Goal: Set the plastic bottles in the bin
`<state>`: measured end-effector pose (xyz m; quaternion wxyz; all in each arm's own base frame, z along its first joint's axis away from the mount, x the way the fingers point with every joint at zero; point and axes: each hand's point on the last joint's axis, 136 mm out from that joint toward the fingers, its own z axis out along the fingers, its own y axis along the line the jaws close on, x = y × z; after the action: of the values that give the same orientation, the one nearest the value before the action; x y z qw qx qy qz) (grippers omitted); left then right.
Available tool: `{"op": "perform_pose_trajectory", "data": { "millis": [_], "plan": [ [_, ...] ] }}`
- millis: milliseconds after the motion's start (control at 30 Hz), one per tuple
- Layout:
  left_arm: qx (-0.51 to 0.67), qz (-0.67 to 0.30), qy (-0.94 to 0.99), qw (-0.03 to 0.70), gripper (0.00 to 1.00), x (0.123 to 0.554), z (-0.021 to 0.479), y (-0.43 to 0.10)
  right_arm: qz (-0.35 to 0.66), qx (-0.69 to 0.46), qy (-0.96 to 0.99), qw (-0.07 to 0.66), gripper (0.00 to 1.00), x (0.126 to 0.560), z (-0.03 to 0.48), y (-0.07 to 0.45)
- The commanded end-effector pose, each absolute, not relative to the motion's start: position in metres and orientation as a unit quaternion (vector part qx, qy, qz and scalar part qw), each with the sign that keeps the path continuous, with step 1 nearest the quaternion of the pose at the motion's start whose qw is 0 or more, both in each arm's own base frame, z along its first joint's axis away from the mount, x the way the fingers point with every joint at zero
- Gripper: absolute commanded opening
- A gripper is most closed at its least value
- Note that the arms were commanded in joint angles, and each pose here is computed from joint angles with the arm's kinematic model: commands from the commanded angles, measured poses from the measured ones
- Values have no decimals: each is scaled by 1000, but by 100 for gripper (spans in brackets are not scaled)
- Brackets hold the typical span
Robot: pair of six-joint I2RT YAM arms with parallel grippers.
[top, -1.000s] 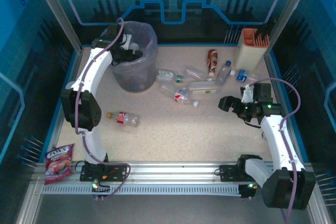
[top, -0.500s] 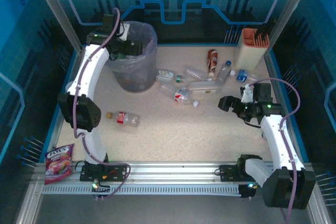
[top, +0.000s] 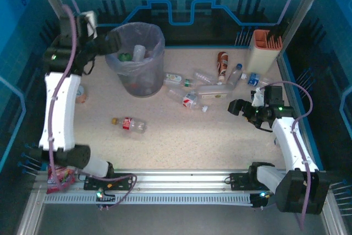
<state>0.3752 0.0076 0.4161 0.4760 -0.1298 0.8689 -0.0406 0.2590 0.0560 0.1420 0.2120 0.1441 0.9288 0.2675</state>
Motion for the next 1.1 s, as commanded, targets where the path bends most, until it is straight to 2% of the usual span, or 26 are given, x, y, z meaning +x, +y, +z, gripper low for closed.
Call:
{"op": "perform_pose_trajectory", "data": {
  "millis": [0, 167, 333, 400, 667, 867, 1067],
  "plan": [
    [-231, -61, 865, 442, 99, 330, 382, 32, 277, 134, 926, 220, 100, 265, 149, 59],
    [-325, -144, 850, 389, 99, 291, 315, 32, 281, 129, 927, 214, 100, 265, 146, 61],
    [-420, -274, 802, 323, 99, 289, 230, 2, 278, 127, 928, 213, 100, 263, 145, 62],
    [-457, -299, 781, 303, 99, 288, 197, -9, 275, 131, 929, 210, 100, 262, 142, 61],
    [-543, -246, 778, 200, 99, 276, 96, -35, 267, 138, 931, 207, 100, 257, 137, 59],
    [-589, -222, 761, 159, 99, 271, 54, -46, 260, 142, 933, 205, 100, 254, 134, 58],
    [-612, -207, 749, 148, 98, 274, 36, -43, 256, 140, 934, 207, 100, 254, 134, 57]
  ]
}}
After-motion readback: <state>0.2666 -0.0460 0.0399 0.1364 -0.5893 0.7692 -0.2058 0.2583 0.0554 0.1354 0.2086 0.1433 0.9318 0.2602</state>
